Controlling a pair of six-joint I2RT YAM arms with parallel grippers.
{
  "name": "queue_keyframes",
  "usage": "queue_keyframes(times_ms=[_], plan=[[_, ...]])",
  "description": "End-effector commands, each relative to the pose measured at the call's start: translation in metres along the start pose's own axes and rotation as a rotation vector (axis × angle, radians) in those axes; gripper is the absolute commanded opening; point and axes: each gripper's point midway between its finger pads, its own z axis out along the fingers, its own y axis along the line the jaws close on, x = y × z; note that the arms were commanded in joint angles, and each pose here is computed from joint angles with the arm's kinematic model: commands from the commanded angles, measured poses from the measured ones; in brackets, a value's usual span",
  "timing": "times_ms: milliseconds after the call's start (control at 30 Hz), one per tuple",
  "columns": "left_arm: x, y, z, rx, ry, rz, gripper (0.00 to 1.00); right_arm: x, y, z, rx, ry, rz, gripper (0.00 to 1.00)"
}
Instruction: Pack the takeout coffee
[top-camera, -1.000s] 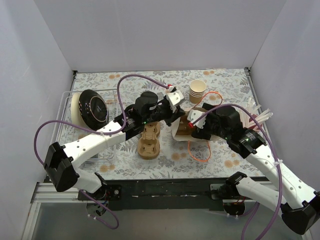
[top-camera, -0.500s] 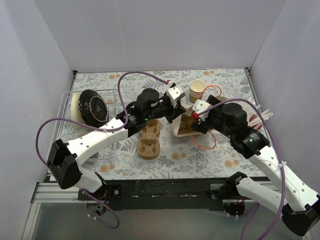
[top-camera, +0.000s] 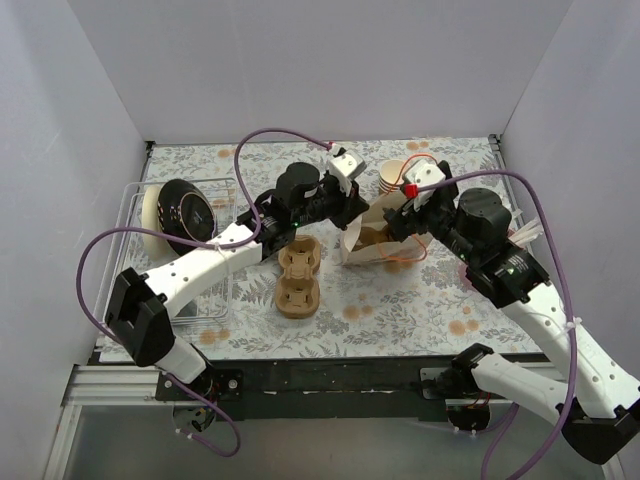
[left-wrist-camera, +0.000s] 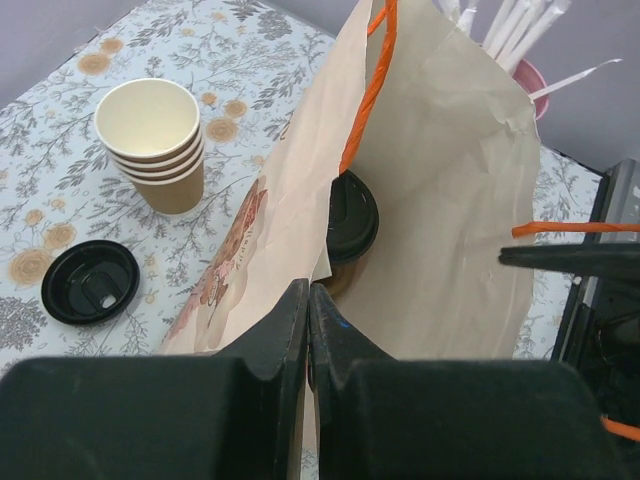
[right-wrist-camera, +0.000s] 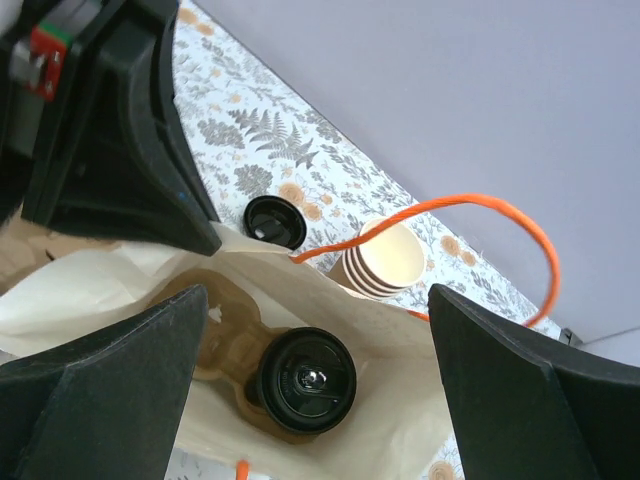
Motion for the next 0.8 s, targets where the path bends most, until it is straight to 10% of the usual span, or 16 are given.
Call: queue_keyframes(times_ms=[0,767], plan=[[0.003,0.018,-0.001,-0.074,0.039,-0.036,0.04,-0.033,-0.031,0.0,0.141,-0.04,0.147,0.99],[-0.019,0.049,0.003,-0.223,0.016,0.003,0.58,-0.014,-0.074,-0.008,0.428,0.128,0.323,0.98]])
